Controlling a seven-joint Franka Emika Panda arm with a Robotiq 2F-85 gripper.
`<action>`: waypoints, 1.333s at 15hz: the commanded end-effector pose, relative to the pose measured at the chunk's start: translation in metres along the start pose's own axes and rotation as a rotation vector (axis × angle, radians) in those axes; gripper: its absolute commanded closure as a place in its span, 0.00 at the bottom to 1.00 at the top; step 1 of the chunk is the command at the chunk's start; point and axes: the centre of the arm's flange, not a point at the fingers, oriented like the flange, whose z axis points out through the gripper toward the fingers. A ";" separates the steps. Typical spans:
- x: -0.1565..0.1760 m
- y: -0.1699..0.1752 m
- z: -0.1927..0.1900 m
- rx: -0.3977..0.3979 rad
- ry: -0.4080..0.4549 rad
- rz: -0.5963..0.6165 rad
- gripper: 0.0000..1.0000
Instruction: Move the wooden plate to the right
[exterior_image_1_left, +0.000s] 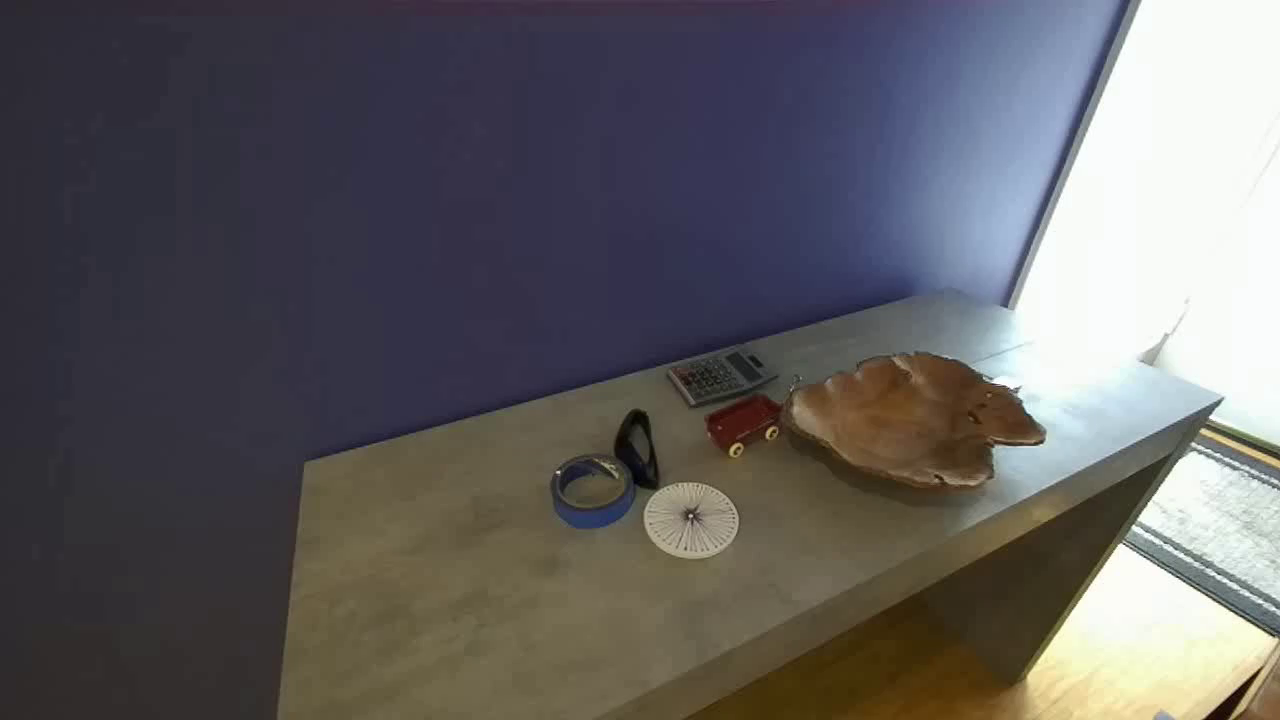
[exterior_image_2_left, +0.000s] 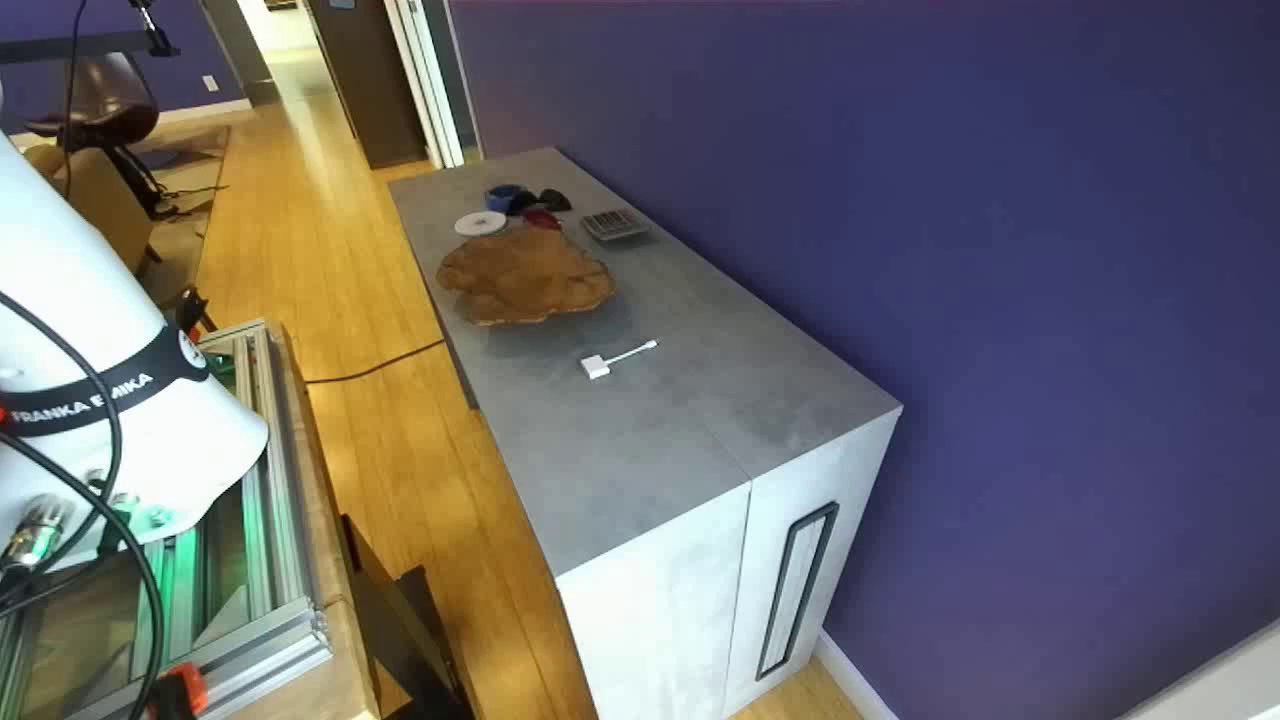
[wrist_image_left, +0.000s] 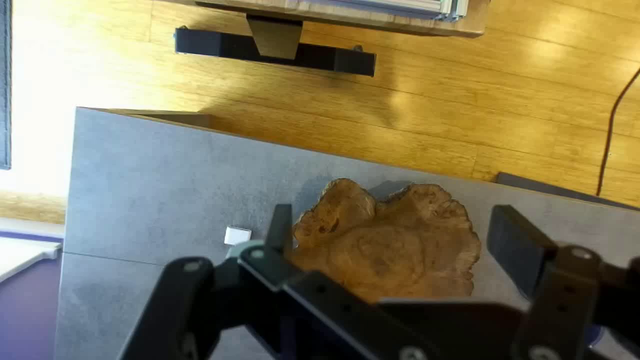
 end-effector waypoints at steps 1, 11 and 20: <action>0.000 0.000 0.000 0.000 0.000 0.000 0.00; 0.041 0.070 0.089 0.261 -0.073 0.060 0.00; 0.043 0.110 0.164 0.387 -0.152 0.185 0.00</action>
